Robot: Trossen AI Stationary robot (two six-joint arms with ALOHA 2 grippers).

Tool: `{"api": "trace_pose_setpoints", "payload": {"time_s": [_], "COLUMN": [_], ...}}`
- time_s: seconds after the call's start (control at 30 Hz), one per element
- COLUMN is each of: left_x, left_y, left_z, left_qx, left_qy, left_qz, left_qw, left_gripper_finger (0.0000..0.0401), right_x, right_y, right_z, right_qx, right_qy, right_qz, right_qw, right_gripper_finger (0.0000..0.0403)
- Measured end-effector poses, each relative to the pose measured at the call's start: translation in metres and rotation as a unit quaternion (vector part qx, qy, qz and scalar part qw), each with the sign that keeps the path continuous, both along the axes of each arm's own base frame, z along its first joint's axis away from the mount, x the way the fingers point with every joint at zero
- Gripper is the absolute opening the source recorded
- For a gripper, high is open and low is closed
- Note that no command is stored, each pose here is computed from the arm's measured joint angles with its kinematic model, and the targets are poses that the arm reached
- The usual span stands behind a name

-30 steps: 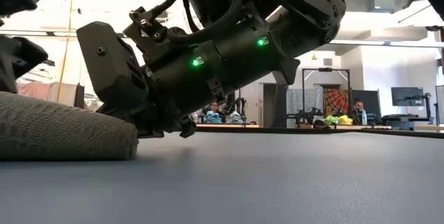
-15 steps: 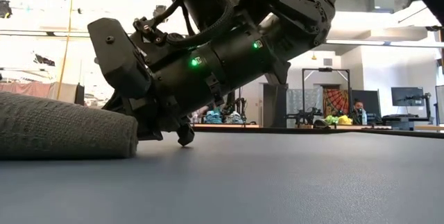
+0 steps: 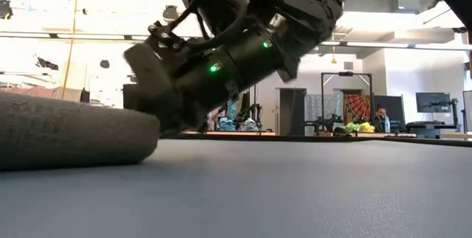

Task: Roll towel into tight, uniform cylinder
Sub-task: Roll the gray towel

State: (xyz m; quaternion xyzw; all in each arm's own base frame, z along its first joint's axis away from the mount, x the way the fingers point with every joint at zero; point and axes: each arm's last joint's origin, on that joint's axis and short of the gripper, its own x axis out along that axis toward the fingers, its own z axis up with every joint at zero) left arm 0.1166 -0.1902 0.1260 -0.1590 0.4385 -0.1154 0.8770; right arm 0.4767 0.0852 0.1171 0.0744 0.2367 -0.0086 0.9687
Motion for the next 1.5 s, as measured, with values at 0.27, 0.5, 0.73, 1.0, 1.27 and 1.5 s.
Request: {"api": "trace_pose_setpoints", "payload": {"time_s": [0.27,0.5,0.73,1.0,1.27,1.5], "left_x": [0.002,0.003,0.01,0.023,0.036,0.036], "left_y": [0.001,0.001,0.003,0.01,0.022,0.043], "left_z": [0.002,0.003,0.005,0.006,0.003,0.015], "left_qx": [0.003,-0.004,-0.02,-0.029,-0.009,0.032], "left_qy": [-0.027,-0.039,-0.041,-0.051,-0.044,-0.036], "left_qz": [0.04,0.05,0.074,0.106,0.128,0.136], "left_qw": [0.999,0.998,0.996,0.993,0.991,0.989], "left_gripper_finger": [0.0,0.0,0.0,0.0,0.0,0.0], "right_x": [-0.015,-0.035,-0.036,-0.021,-0.004,-0.009], "right_y": [-0.006,0.09,0.115,0.073,-0.003,-0.038], "right_z": [0.095,0.071,0.02,-0.009,-0.01,-0.001], "right_qx": [0.037,0.074,0.104,0.046,-0.021,-0.011], "right_qy": [-0.061,-0.038,0.003,0.042,0.062,0.122], "right_qz": [0.051,0.134,0.091,0.021,0.003,0.002], "right_qw": [0.996,0.988,0.99,0.998,0.998,0.992], "right_gripper_finger": [0.0017,0.0017,0.0017,0.0017,0.0017,0.0017]}}
